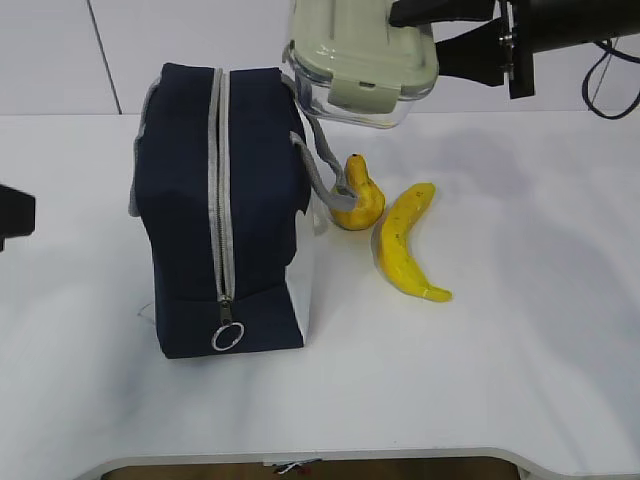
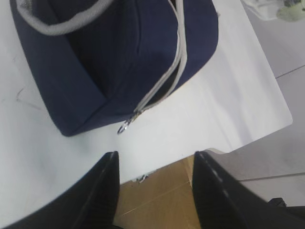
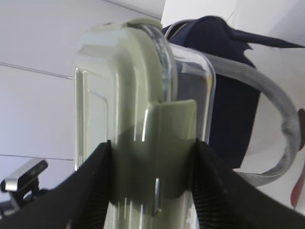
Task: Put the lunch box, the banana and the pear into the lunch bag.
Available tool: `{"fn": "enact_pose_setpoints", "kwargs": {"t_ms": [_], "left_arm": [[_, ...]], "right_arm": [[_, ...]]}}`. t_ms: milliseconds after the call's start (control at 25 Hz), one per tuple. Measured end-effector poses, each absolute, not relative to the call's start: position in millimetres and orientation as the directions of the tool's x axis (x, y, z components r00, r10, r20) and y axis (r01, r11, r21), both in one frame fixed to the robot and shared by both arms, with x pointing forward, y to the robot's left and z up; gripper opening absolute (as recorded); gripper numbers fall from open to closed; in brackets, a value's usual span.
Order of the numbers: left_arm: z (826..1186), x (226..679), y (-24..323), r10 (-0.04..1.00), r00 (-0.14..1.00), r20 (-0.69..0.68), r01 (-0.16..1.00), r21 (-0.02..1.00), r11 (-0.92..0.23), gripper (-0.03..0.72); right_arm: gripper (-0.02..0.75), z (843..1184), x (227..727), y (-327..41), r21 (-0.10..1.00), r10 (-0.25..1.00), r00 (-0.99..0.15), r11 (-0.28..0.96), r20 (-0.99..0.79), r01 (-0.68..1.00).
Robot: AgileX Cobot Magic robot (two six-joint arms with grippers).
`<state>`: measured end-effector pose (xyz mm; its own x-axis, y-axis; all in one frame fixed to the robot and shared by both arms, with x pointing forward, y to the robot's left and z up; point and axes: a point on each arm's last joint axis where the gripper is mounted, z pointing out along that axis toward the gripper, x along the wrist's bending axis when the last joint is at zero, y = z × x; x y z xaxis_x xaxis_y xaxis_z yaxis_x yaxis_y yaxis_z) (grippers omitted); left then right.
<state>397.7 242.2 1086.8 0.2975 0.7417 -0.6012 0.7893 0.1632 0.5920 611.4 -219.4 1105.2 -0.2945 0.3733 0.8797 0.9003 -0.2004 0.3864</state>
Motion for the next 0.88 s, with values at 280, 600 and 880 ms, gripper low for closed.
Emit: {"fn": "enact_pose_setpoints", "kwargs": {"t_ms": [280, 600, 880], "left_arm": [[1109.2, 460.8, 241.8, 0.744, 0.356, -0.566, 0.767, 0.631, 0.113, 0.382], [1115.3, 526.4, 237.1, 0.698, 0.382, -0.606, 0.822, 0.568, 0.044, 0.382], [1101.4, 563.6, 220.5, 0.677, 0.396, -0.620, 0.860, 0.509, -0.037, 0.382]], "right_arm": [[0.383, 1107.8, 609.5, -208.1, 0.387, 0.340, -0.309, -0.190, 0.888, 0.902], [0.383, 1108.2, 608.5, -203.6, 0.388, 0.332, -0.314, -0.182, 0.889, 0.904], [0.382, 1108.0, 608.2, -202.5, 0.388, 0.330, -0.316, -0.180, 0.890, 0.904]]}}
